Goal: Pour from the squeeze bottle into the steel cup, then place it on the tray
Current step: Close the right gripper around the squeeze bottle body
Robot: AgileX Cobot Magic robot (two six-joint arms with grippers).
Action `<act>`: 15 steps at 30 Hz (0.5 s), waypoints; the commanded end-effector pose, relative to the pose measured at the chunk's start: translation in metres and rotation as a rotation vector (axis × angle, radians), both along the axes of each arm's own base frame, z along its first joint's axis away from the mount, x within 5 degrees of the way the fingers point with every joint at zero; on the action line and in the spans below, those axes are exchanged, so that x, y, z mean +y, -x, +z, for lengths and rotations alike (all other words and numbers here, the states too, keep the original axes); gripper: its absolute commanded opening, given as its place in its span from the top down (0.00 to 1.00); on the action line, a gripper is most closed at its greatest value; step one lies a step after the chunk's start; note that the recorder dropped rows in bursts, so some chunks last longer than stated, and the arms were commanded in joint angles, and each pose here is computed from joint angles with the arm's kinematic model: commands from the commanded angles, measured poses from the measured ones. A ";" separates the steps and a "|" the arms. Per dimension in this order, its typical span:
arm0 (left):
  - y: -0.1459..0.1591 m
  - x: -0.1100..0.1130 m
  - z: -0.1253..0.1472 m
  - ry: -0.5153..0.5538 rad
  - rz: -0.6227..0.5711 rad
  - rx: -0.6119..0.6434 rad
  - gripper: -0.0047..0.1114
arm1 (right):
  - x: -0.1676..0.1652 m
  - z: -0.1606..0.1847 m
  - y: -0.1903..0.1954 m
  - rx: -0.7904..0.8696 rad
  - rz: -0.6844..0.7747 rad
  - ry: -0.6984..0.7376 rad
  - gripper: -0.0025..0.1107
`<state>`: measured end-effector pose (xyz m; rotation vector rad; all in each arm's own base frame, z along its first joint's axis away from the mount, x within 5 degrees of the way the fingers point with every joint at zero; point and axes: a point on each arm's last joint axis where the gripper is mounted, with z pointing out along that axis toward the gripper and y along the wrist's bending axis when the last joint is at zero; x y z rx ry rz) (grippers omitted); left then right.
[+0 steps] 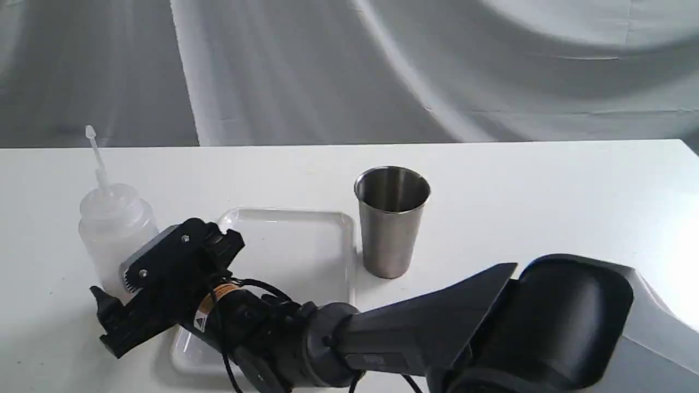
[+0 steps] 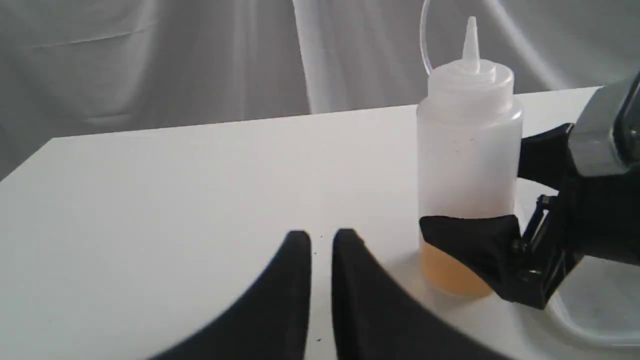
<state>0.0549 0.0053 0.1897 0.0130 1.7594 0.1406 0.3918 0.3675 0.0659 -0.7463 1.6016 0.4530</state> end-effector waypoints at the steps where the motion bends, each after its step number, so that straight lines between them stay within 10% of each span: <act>1: 0.000 0.000 -0.001 0.001 0.003 -0.008 0.89 | -0.002 -0.001 -0.003 -0.012 0.003 0.012 0.14; 15: 0.000 0.000 -0.001 0.001 0.003 -0.008 0.89 | 0.000 -0.006 -0.002 -0.015 0.033 0.003 0.14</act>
